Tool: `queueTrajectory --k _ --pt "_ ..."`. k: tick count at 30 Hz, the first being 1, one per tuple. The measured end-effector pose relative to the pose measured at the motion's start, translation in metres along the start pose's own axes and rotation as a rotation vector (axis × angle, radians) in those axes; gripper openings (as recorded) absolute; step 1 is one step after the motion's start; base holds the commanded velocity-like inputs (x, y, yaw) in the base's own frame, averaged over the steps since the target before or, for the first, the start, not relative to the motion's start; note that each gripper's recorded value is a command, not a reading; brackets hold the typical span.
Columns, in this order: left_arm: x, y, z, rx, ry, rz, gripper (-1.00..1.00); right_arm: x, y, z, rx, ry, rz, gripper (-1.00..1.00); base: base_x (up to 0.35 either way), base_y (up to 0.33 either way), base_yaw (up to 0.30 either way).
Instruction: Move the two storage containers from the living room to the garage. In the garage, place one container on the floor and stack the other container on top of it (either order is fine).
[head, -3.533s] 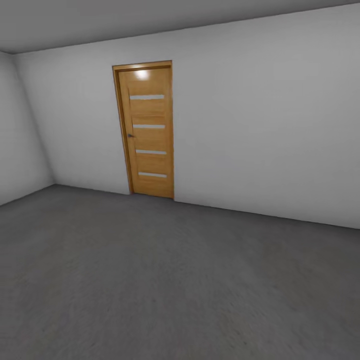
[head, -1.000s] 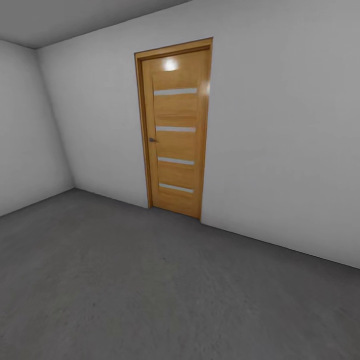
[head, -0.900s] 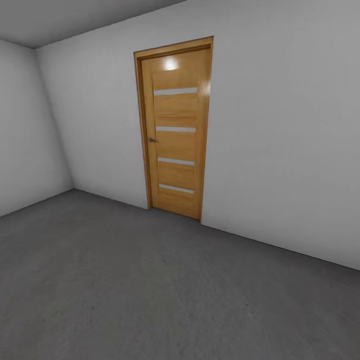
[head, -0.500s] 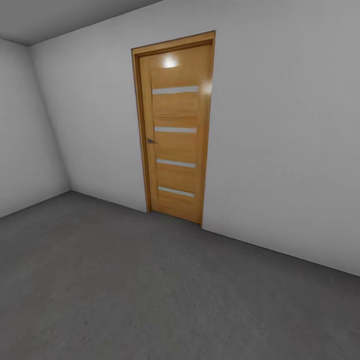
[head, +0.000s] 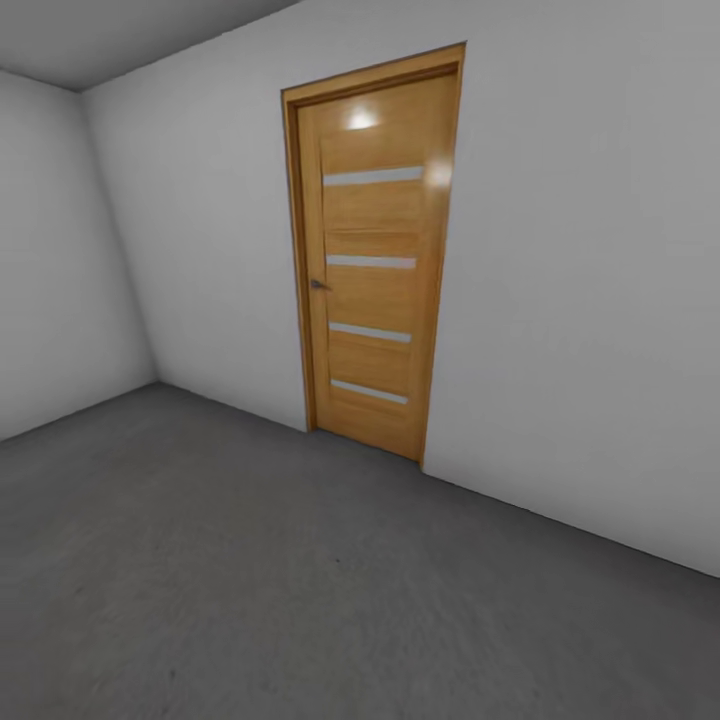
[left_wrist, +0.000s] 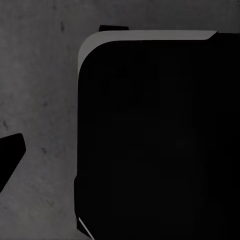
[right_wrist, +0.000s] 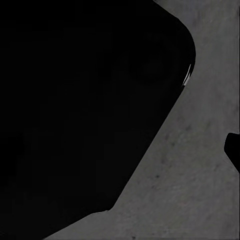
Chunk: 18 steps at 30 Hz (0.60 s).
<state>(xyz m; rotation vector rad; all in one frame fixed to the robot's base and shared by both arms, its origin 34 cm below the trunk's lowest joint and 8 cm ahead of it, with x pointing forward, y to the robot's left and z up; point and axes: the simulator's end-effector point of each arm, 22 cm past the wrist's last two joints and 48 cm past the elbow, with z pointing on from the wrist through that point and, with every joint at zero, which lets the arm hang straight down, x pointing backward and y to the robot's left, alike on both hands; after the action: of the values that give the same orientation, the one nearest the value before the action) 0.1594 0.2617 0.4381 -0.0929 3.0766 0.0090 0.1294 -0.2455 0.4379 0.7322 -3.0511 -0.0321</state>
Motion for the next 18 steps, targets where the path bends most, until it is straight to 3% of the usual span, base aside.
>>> queueTrajectory --k 8,18 --pt "0.0001 0.0000 0.0000 0.000 0.000 0.000 1.00 0.0001 -0.0003 0.0000 0.000 0.000 -0.002 1.00 0.321 0.000 0.247" --pt "-0.0001 0.0000 0.0000 0.000 0.000 0.000 1.00 0.0004 -0.0006 0.0000 0.001 0.001 -0.004 1.00 0.321 0.000 0.029"
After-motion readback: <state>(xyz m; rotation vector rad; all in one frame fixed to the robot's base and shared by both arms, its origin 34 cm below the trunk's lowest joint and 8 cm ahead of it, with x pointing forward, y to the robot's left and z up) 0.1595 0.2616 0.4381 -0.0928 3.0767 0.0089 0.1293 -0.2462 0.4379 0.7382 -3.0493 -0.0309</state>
